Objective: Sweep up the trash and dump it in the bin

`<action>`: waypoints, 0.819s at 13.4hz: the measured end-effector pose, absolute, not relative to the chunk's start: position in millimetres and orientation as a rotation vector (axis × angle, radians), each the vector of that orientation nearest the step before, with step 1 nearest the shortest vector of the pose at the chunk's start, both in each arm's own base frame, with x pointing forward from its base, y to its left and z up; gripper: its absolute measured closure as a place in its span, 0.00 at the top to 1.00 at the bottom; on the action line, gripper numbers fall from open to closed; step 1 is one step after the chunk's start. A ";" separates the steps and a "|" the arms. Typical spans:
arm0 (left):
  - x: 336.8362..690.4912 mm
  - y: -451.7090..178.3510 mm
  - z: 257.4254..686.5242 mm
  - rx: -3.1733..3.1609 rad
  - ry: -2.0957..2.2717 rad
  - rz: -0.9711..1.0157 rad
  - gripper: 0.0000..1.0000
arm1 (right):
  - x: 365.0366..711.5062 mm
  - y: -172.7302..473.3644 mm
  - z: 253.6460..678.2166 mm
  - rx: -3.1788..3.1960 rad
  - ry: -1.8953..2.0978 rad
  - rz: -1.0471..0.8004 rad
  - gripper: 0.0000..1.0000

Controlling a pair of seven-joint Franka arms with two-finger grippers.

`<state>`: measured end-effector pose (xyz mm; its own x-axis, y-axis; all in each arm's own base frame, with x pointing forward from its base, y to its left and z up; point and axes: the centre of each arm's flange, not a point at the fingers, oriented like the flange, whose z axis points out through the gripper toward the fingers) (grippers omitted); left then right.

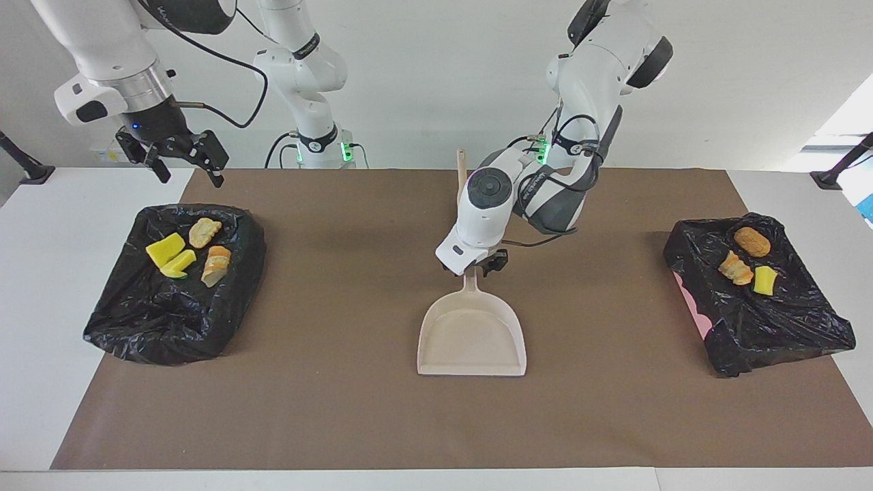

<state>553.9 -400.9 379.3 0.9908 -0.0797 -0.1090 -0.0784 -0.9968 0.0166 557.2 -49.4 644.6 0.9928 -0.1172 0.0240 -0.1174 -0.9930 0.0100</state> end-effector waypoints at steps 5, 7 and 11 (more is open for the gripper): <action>567.7 -355.3 453.1 3.169 -0.111 0.016 1.00 | 557.2 -49.4 644.6 3.125 -0.184 0.037 1.00; 571.1 -328.0 482.2 3.193 -0.156 0.072 1.00 | 557.2 -49.4 644.6 3.125 -0.184 0.037 1.00; 575.2 -238.0 553.8 3.172 -0.239 0.100 1.00 | 557.2 -49.3 644.6 3.125 -0.184 0.037 1.00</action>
<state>575.2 -238.0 553.8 0.9867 -0.1512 0.0596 -0.1487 -0.9879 -0.0452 557.2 -49.3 644.6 0.9928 -0.1172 0.0240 -0.1174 -0.9930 0.0100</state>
